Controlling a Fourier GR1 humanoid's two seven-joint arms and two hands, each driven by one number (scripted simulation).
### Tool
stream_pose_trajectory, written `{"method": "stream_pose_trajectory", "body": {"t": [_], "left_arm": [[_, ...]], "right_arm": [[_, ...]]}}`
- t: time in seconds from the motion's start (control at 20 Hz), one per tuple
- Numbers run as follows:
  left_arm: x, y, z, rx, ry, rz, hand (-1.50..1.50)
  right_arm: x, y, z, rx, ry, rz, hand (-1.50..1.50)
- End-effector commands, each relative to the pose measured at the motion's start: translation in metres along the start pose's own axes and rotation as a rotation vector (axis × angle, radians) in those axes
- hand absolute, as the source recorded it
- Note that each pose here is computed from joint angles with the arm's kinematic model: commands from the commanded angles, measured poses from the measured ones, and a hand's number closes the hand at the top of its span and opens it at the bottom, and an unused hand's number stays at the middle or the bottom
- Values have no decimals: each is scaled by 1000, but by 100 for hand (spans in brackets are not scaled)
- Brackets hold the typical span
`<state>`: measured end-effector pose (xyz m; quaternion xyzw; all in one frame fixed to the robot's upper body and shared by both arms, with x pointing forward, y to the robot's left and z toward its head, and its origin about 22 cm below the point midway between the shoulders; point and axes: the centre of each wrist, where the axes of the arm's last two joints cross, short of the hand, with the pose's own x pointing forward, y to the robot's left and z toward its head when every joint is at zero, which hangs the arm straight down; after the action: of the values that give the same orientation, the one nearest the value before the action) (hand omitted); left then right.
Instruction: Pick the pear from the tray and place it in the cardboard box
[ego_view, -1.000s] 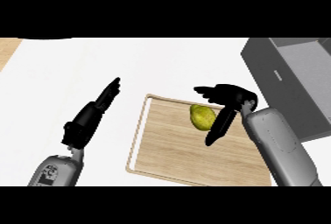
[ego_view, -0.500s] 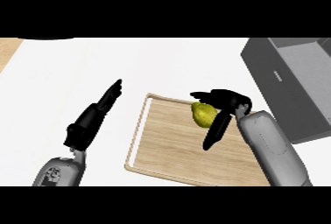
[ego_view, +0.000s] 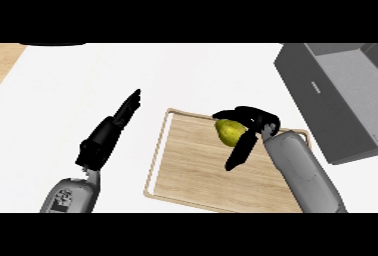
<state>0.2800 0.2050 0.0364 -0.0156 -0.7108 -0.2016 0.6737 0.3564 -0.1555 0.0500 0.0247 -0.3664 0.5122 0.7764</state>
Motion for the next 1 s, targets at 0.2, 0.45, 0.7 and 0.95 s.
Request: {"method": "stream_pose_trajectory", "body": {"t": [0.2,0.45,0.7,0.95], "left_arm": [[-9,17,-4,-9,-3,5,0],[4,7,-5,-4,-2,10,0],[0,17,5,47,31,7,0],[-14,19,13,79,64,11,0]], "right_arm": [[5,18,-21,44,-5,20,150],[-12,28,-8,-61,-24,66,150],[-56,-18,66,-290,-116,487,150],[-68,-43,132,-567,-263,786,150]]}}
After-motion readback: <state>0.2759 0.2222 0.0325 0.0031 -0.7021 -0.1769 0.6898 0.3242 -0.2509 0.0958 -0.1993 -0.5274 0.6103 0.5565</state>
